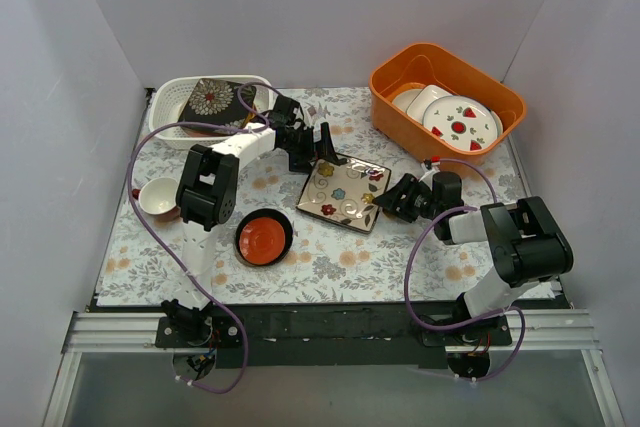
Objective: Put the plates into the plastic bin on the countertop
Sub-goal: Pick up the plate from the corner of the board.
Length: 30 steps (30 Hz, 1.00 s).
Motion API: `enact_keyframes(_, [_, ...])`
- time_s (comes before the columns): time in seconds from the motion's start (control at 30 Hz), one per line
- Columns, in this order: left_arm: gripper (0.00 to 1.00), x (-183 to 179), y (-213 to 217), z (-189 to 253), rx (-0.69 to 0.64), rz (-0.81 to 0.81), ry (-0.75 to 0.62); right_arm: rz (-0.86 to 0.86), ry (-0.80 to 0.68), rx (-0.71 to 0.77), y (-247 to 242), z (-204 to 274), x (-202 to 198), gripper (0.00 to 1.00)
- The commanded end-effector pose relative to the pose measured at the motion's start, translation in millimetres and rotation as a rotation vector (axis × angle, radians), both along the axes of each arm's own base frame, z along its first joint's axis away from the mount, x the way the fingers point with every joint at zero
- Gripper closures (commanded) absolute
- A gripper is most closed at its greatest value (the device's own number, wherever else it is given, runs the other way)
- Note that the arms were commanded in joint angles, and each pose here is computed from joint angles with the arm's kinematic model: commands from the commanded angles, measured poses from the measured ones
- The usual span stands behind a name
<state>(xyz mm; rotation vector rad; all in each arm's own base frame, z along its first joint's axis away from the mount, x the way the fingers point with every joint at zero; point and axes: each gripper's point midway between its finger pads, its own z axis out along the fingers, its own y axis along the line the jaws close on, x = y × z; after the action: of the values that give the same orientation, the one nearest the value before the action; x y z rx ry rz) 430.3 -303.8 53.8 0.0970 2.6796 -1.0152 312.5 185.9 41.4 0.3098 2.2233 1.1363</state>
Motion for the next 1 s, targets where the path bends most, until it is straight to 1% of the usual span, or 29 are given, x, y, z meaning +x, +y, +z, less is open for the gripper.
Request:
enact_keyframes(0.0, [0.02,-19.1,-25.6,38.7,-0.157,-0.095,-0.016,0.026,-0.044,0.014,7.1,10.1,7.7,0.4])
enact_keyframes(0.03, [0.02,-20.0,-27.1,43.0,-0.173,-0.102,-0.02,0.027,-0.044,0.013,7.1,9.5,8.0,0.41])
enact_keyframes(0.13, [0.02,-22.8,-30.6,53.9,-0.212,-0.122,-0.035,0.023,-0.032,0.01,7.6,7.1,8.6,0.52])
enact_keyframes(0.17, [0.02,-23.5,-31.4,56.6,-0.22,-0.128,-0.038,0.024,-0.035,0.009,7.5,7.7,9.9,0.61])
enact_keyframes(0.27, [0.02,-26.0,-34.0,67.8,-0.257,-0.151,-0.049,0.034,-0.03,0.011,9.5,6.3,9.3,0.73])
enact_keyframes(0.3, [0.02,-27.4,-34.6,71.2,-0.272,-0.158,-0.049,0.034,-0.032,0.011,9.8,6.0,9.1,0.79])
enact_keyframes(0.33, [0.02,-29.9,-35.2,73.9,-0.286,-0.165,-0.048,0.034,-0.03,0.011,9.8,5.4,9.0,0.81])
enact_keyframes(0.4, [0.02,-32.8,-38.4,82.1,-0.33,-0.184,-0.048,0.034,-0.033,0.011,10.0,5.9,9.8,0.85])
enact_keyframes(0.6, [0.05,-38.5,-40.7,91.0,-0.399,-0.206,-0.028,0.044,-0.034,0.015,12.3,6.2,8.8,0.9])
enact_keyframes(0.83, [0.09,-45.3,-41.2,116.1,-0.466,-0.253,-0.069,0.049,-0.042,0.017,13.3,7.9,8.9,0.92])
enact_keyframes(0.97, [0.1,-57.0,-43.9,134.7,-0.555,-0.313,-0.074,0.054,-0.038,0.026,14.7,7.9,7.3,0.93])
